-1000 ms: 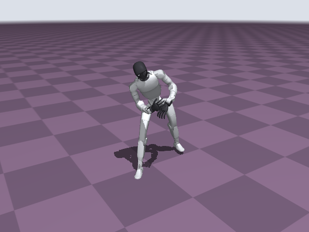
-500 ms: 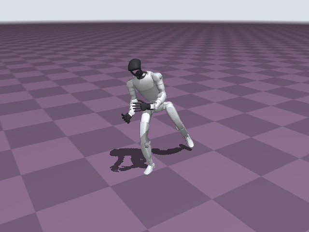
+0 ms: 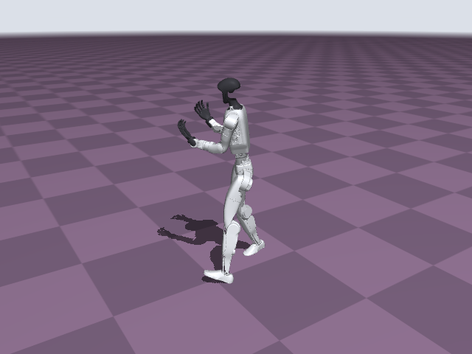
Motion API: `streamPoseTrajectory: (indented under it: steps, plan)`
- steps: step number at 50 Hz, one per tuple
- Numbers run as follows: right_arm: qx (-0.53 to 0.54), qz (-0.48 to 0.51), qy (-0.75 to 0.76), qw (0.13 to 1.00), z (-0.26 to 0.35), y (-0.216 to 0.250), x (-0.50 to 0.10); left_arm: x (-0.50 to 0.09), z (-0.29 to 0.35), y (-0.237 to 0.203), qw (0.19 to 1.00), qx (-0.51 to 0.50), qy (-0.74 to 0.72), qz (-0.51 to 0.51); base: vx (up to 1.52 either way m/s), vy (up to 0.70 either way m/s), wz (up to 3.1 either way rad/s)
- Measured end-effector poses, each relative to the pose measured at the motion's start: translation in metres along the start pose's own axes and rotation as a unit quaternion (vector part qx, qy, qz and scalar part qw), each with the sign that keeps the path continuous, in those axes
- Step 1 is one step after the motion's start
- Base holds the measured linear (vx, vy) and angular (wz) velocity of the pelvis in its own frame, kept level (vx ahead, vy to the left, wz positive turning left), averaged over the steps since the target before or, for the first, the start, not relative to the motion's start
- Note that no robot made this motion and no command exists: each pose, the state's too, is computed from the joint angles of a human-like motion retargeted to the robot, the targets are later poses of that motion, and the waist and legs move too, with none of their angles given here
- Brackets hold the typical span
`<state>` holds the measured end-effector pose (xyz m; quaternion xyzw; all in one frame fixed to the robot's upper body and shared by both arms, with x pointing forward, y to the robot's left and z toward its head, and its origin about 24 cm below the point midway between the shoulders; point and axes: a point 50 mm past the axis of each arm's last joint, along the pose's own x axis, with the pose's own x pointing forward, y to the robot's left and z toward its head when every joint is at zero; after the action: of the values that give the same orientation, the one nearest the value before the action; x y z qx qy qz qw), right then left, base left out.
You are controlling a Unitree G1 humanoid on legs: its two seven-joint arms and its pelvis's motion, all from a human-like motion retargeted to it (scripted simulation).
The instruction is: Kungfu
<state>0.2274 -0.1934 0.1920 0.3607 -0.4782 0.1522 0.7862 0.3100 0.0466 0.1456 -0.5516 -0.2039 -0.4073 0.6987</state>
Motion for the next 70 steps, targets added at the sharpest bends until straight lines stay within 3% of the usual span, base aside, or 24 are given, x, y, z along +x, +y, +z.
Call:
streamPoseTrajectory:
  steps: [7, 11, 17, 24, 30, 32, 34, 37, 38, 39, 40, 41, 43, 47, 50, 55, 59, 63, 70]
  plan:
    - [-0.037, -0.016, -0.068, 0.997, 0.042, 0.010, -0.013, -0.004, -0.044, -0.016, 0.997, -0.064, 0.030, -0.028, 0.85, 0.51, -1.10]
    - [-0.108, -0.008, -0.100, 0.989, 0.057, 0.018, -0.019, -0.007, -0.026, -0.015, 0.999, -0.012, 0.026, -0.037, 0.56, 0.47, -1.63]
    - [-0.153, 0.072, -0.091, 0.981, 0.049, 0.035, -0.002, -0.043, 0.050, -0.009, 0.972, 0.232, 0.042, -0.023, 0.42, 0.26, -0.14]
    - [-0.226, 0.198, -0.132, 0.944, 0.026, 0.067, 0.054, -0.080, 0.164, -0.041, 0.810, 0.578, 0.090, 0.037, 0.32, 0.01, 1.76]
    - [-0.356, 0.250, -0.118, 0.893, 0.020, 0.051, 0.137, -0.104, 0.270, -0.071, 0.623, 0.755, 0.096, 0.183, 0.18, -0.24, 1.64]
    - [-0.478, 0.274, -0.084, 0.830, 0.010, 0.029, 0.169, -0.123, 0.318, -0.084, 0.501, 0.817, 0.102, 0.265, 0.09, -0.23, 0.84]
    - [-0.618, 0.263, -0.017, 0.741, -0.013, -0.003, 0.194, -0.157, 0.368, -0.105, 0.330, 0.859, 0.126, 0.369, -0.01, -0.15, 0.77]
    - [-0.826, 0.158, 0.192, 0.505, -0.045, -0.076, 0.202, -0.240, 0.423, -0.136, 0.056, 0.799, 0.200, 0.565, -0.11, 0.04, 0.61]
    - [-0.864, 0.078, 0.279, 0.412, -0.041, -0.104, 0.192, -0.273, 0.426, -0.142, -0.010, 0.735, 0.241, 0.633, -0.15, 0.09, 0.55]
    - [-0.865, 0.032, 0.326, 0.379, -0.038, -0.117, 0.182, -0.301, 0.423, -0.147, -0.036, 0.663, 0.286, 0.690, -0.21, 0.07, 0.61]
    - [-0.851, 0.002, 0.360, 0.382, -0.039, -0.124, 0.173, -0.325, 0.414, -0.151, -0.040, 0.584, 0.330, 0.740, -0.20, 0.00, 0.72]
    - [-0.825, 0.015, 0.358, 0.437, -0.035, -0.121, 0.179, -0.338, 0.409, -0.159, -0.027, 0.544, 0.340, 0.767, -0.15, -0.05, 0.73]
    - [-0.789, 0.073, 0.314, 0.524, -0.043, -0.107, 0.184, -0.361, 0.402, -0.179, -0.022, 0.508, 0.310, 0.804, -0.08, -0.01, 0.51]
    - [-0.827, 0.091, 0.217, 0.511, -0.056, -0.098, 0.177, -0.370, 0.393, -0.189, -0.027, 0.601, 0.209, 0.771, -0.19, 0.14, 0.01]
    - [-0.816, 0.081, 0.264, 0.507, -0.056, -0.110, 0.166, -0.360, 0.394, -0.180, -0.048, 0.636, 0.213, 0.740, -0.09, 0.03, 0.45]
    - [-0.787, 0.065, 0.295, 0.538, -0.061, -0.118, 0.152, -0.304, 0.410, -0.149, 0.012, 0.738, 0.169, 0.654, -0.09, 0.05, 0.31]
    - [-0.796, 0.067, 0.305, 0.519, -0.061, -0.120, 0.150, -0.220, 0.416, -0.131, 0.088, 0.850, 0.078, 0.513, -0.10, 0.05, -0.21]
    - [-0.796, 0.063, 0.322, 0.509, -0.063, -0.124, 0.144, -0.111, 0.387, -0.122, 0.205, 0.931, 0.001, 0.302, -0.01, 0.02, -0.04]
    - [-0.801, 0.072, 0.376, 0.460, -0.079, -0.125, 0.138, 0.040, 0.259, -0.138, 0.363, 0.925, -0.062, -0.088, -0.02, 0.07, -0.40]
